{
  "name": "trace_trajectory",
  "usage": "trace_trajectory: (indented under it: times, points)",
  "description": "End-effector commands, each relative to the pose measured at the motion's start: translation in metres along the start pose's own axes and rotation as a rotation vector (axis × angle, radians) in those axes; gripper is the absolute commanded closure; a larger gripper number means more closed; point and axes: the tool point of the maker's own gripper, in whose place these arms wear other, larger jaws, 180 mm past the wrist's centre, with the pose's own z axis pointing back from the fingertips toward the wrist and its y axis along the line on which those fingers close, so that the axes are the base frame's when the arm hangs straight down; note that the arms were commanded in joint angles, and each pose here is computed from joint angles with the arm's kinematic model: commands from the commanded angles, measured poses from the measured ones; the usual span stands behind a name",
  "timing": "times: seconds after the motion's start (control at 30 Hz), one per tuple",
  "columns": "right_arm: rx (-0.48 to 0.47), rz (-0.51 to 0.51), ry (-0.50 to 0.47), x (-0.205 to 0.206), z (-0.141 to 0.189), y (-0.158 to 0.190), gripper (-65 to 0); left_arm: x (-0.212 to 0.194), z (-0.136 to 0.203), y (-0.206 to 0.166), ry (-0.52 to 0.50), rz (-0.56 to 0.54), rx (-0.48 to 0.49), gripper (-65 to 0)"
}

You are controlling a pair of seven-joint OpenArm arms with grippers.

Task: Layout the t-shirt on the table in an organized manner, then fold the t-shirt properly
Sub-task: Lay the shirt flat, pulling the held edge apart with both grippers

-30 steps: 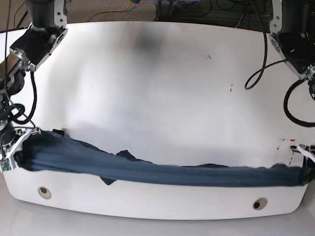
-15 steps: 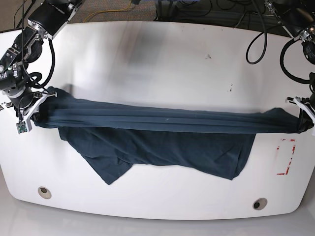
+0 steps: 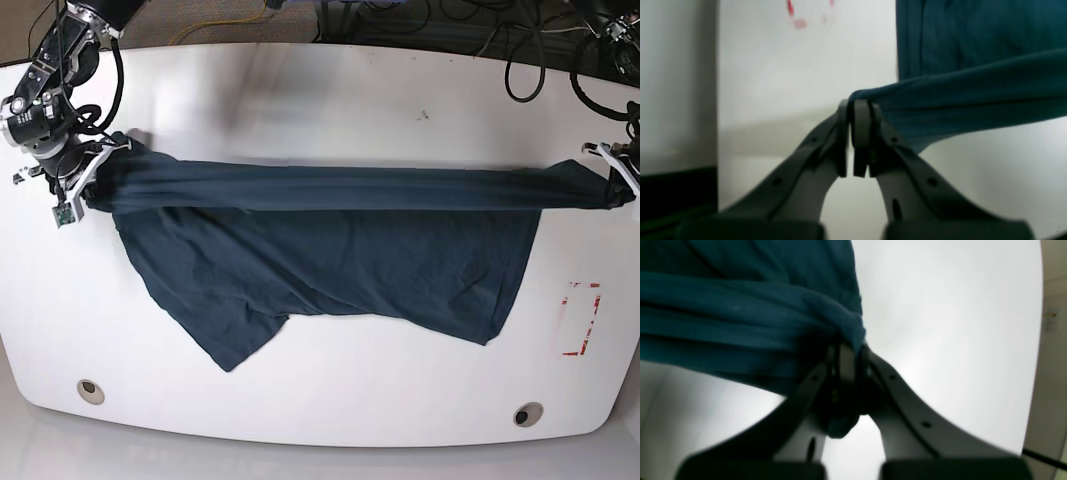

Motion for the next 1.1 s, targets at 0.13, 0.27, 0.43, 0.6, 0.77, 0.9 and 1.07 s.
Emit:
trace_trajectory:
  times: [0.13, 0.27, 0.43, 0.6, 0.77, 0.9, 1.07]
  points:
    - [-0.048, -0.009, 0.069, -0.026, 0.009, -0.01, -0.2, -0.013, 0.013, 0.018, 0.044, -0.015, 0.064, 0.0]
    - [-0.039, -0.006, 0.111, -0.043, 0.011, -0.006, -0.2, -0.031, 0.016, 0.015, 0.09, -0.017, 0.057, 0.0]
    - [-0.02, -0.013, 0.146, -0.058, 0.011, 0.002, -0.2, -0.046, 0.021, 0.016, 0.129, -0.013, 0.059, 0.0]
    - [0.001, -0.018, 0.193, -0.078, 0.014, 0.012, -0.2, -0.056, 0.023, 0.013, 0.159, -0.017, 0.052, 0.0]
    - [0.023, -0.031, 0.23, -0.095, 0.017, 0.022, -0.2, -0.056, 0.022, 0.013, 0.16, -0.014, 0.051, 0.0]
    - [0.044, -0.049, 0.253, -0.106, 0.018, 0.032, -0.2, -0.05, 0.017, 0.009, 0.146, -0.021, 0.038, 0.0]
    - [0.054, -0.052, 0.276, -0.115, 0.02, 0.036, -0.2, -0.033, 0.003, -0.002, 0.117, -0.046, 0.005, 0.0]
